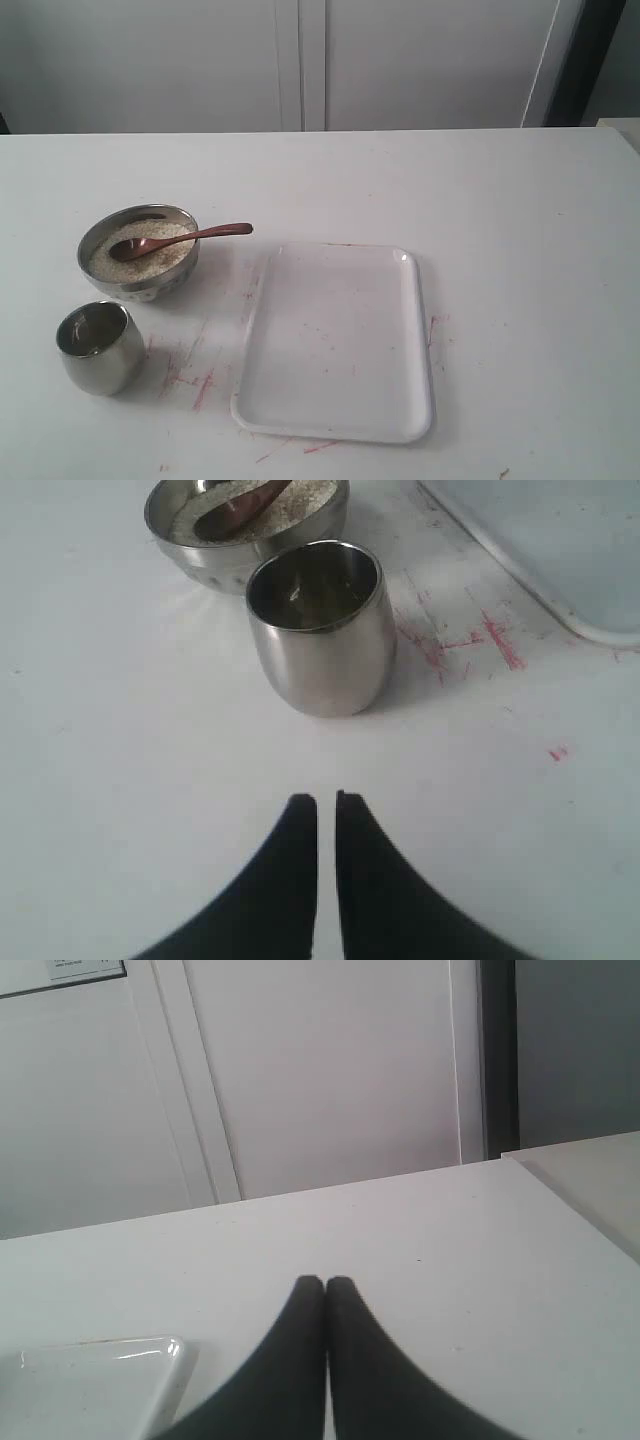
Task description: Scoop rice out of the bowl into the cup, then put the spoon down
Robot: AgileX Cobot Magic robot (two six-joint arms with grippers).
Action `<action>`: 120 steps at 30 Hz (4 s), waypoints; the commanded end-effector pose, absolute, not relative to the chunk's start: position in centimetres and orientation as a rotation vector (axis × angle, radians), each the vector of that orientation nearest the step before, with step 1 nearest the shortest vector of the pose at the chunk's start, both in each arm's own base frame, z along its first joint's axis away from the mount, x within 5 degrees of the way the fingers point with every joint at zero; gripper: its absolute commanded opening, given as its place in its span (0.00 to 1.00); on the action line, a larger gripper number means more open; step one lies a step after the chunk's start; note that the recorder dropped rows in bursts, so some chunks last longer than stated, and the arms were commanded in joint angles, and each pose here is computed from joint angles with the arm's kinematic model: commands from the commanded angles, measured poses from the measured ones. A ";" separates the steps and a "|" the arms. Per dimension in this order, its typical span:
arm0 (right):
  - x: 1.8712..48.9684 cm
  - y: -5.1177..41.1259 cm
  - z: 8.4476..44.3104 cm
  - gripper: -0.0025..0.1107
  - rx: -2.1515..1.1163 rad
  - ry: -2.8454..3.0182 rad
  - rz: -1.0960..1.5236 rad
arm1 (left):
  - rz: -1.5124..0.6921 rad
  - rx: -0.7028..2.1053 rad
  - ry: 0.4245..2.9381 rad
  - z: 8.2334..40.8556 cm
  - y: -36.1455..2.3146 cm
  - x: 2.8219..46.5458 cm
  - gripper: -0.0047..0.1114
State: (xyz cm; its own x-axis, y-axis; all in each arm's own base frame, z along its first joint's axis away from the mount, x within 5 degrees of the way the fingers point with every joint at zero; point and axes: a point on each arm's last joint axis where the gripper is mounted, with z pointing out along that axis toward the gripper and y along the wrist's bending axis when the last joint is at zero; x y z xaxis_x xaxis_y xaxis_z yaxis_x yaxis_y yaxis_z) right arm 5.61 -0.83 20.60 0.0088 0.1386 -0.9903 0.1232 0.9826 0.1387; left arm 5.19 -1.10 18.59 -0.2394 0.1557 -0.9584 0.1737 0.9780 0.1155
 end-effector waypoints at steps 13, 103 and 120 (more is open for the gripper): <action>5.6 -0.8 20.4 0.02 0.200 1.572 0.011 | -0.030 0.244 1.823 18.4 -1.2 5.2 0.16; -4.5 5.1 55.2 0.02 -0.316 0.804 0.574 | -0.030 0.244 1.823 18.4 -1.2 5.2 0.16; -5.4 1.3 59.6 0.02 0.148 0.569 0.685 | -0.030 0.244 1.823 18.4 -1.2 5.2 0.16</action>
